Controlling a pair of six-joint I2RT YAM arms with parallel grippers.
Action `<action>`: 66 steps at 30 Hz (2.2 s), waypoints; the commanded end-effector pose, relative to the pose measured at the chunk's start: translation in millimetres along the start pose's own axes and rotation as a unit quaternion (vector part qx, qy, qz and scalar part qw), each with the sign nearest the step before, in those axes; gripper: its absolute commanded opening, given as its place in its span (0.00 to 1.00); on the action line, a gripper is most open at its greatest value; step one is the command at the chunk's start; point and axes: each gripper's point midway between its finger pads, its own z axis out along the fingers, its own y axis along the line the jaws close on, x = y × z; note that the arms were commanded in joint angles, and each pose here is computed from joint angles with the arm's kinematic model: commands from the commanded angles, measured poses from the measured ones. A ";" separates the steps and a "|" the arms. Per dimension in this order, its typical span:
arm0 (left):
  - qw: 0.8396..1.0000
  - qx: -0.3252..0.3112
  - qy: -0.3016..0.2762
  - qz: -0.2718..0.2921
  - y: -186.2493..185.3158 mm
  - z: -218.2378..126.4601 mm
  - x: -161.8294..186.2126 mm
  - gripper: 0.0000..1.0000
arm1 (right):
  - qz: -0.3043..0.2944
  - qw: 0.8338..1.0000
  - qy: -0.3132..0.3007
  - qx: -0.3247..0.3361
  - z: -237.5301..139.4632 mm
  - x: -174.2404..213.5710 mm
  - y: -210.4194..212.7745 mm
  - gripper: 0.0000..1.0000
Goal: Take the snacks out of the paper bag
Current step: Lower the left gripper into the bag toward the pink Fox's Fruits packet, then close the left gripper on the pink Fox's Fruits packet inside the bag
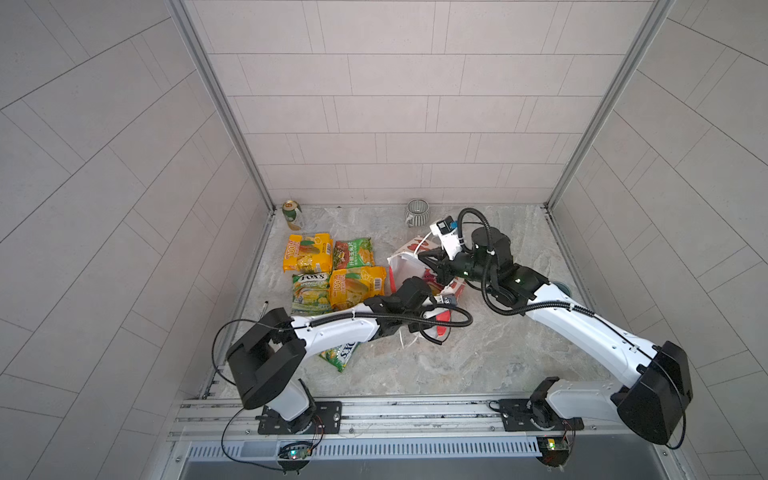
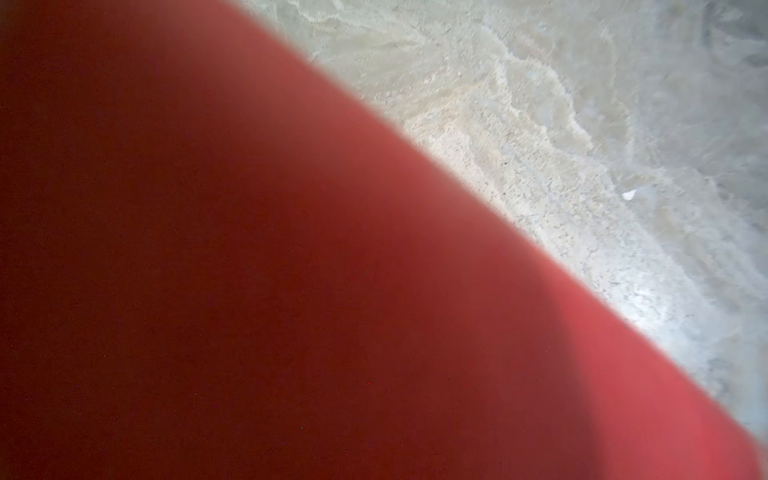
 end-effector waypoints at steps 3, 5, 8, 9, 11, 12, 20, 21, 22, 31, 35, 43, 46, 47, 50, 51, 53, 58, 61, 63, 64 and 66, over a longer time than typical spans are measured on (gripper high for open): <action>0.999 -0.036 0.007 0.014 14.7 13.9 -3.5 0.49 | -0.007 0.999 -0.045 -0.014 -13.9 -25.0 9.0 0.04; 0.998 -0.062 0.010 0.011 23.1 18.2 -1.5 0.41 | -0.007 0.999 -0.047 -0.016 -14.0 -25.7 9.6 0.04; 0.996 -0.092 0.011 0.009 31.2 23.7 0.6 0.30 | -0.005 0.999 -0.049 -0.018 -14.0 -26.0 9.8 0.04; 0.995 -0.103 0.009 0.005 34.9 24.3 0.5 0.25 | -0.005 0.999 -0.049 -0.018 -13.8 -26.1 9.8 0.04; 0.991 -0.131 0.003 -0.003 44.6 24.0 -1.2 0.15 | -0.004 0.999 -0.049 -0.019 -14.1 -26.5 10.2 0.04; 0.990 -0.139 -0.001 -0.007 47.1 23.0 -2.9 0.14 | -0.005 0.999 -0.050 -0.018 -14.8 -27.5 10.1 0.04; 0.986 -0.162 -0.033 -0.033 56.7 12.1 -12.5 0.00 | -0.006 0.999 -0.053 -0.011 -19.1 -28.4 7.4 0.04; 0.986 -0.159 -0.035 -0.033 56.2 10.8 -13.4 0.00 | -0.004 0.999 -0.053 -0.009 -19.1 -28.3 6.3 0.04; 0.985 -0.162 -0.037 -0.038 58.2 8.0 -15.0 0.00 | -0.004 0.999 -0.054 -0.009 -19.5 -28.6 5.9 0.04; 0.984 -0.150 -0.069 -0.071 63.7 -17.8 -24.7 0.00 | 0.003 0.999 -0.053 0.000 -20.1 -26.7 -1.8 0.04; 0.982 -0.149 -0.090 -0.078 65.7 -34.5 -33.9 0.00 | 0.007 0.998 -0.056 0.008 -20.8 -27.7 -7.3 0.04; 0.993 -0.092 -0.049 -0.049 45.9 -10.6 -13.1 0.43 | 0.014 0.998 -0.058 0.007 -19.9 -27.5 -10.8 0.04; 0.997 -0.076 -0.020 -0.020 40.5 1.0 -3.9 0.55 | 0.013 0.998 -0.058 0.007 -20.5 -27.4 -11.0 0.04; 0.997 -0.070 -0.008 -0.009 39.1 3.9 -1.5 0.56 | 0.013 0.998 -0.058 0.006 -20.7 -27.4 -10.3 0.04; 0.998 -0.053 0.023 0.030 35.8 11.5 4.4 0.58 | 0.012 0.998 -0.059 0.003 -20.1 -27.7 -9.5 0.04; 0.997 -0.060 0.028 0.036 39.0 14.9 4.8 0.58 | 0.012 0.998 -0.060 0.002 -19.9 -27.8 -9.3 0.04; 0.996 -0.073 0.037 0.043 45.0 18.3 4.3 0.58 | 0.012 0.998 -0.061 -0.003 -19.1 -28.1 -7.9 0.04; 0.986 -0.153 0.030 0.057 66.7 30.6 0.2 0.57 | 0.015 0.998 -0.060 -0.009 -17.5 -28.0 -6.8 0.04; 0.980 -0.185 0.036 0.067 74.3 40.9 3.0 0.53 | 0.014 0.998 -0.062 -0.010 -17.7 -28.9 -6.3 0.04; 0.976 -0.202 0.034 0.070 78.7 45.2 3.9 0.48 | 0.016 0.998 -0.060 -0.013 -16.9 -27.8 -5.7 0.04; 0.974 -0.213 0.031 0.070 81.6 47.1 3.7 0.43 | 0.017 0.998 -0.062 -0.015 -17.4 -28.8 -5.1 0.04; 0.974 -0.211 0.028 0.074 80.5 52.5 4.3 0.37 | 0.016 0.998 -0.063 -0.016 -17.6 -29.0 -4.5 0.05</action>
